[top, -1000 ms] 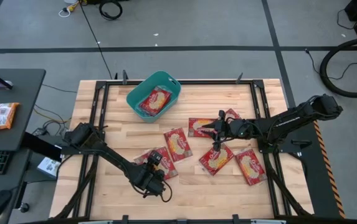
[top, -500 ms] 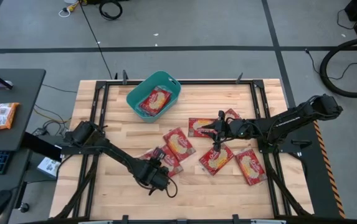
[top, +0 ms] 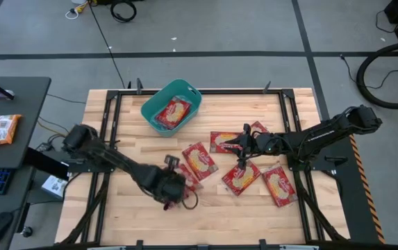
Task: Sort popcorn bags into baskets
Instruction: Put the red popcorn bag into the green bin
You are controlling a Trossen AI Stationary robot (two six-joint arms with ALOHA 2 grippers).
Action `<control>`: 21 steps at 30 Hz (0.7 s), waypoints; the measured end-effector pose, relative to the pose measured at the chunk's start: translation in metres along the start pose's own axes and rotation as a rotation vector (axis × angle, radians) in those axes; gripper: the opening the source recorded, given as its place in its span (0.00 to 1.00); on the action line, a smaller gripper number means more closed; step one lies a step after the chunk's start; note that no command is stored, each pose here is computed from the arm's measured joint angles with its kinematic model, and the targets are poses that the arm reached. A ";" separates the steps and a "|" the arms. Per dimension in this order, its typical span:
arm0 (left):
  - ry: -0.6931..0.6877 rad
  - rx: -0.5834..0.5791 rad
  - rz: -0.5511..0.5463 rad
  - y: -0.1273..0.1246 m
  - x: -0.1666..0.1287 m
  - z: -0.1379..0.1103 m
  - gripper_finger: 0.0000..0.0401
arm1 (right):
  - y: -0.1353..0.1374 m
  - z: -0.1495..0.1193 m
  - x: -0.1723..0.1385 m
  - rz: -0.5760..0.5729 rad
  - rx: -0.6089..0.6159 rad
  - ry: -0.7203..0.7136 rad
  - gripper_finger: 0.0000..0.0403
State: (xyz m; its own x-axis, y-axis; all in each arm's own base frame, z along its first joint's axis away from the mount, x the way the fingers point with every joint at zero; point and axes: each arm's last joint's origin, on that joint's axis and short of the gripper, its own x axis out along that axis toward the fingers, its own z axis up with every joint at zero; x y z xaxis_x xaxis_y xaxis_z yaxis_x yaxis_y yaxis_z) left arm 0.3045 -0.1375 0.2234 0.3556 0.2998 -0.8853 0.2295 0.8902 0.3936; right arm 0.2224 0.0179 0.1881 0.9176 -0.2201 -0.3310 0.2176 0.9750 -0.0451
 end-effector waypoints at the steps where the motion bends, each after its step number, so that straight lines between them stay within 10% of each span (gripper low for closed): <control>1: -0.019 -0.045 0.002 0.007 -0.006 0.000 0.00 | 0.000 0.000 0.000 0.000 0.000 0.000 0.28; 11: -0.132 -0.590 0.158 0.104 -0.037 -0.015 0.00 | 0.000 0.000 0.000 0.000 0.000 -0.001 0.28; 21: -0.033 -0.886 0.234 0.193 -0.008 -0.048 0.00 | 0.000 0.000 0.000 0.000 0.000 -0.002 0.28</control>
State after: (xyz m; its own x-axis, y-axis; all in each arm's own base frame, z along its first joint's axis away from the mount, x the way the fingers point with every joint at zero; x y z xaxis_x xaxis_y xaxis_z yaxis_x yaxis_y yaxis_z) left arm 0.3024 0.0484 0.2944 0.3343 0.5081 -0.7937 -0.6258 0.7494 0.2161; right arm 0.2224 0.0180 0.1882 0.9183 -0.2197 -0.3294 0.2173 0.9751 -0.0445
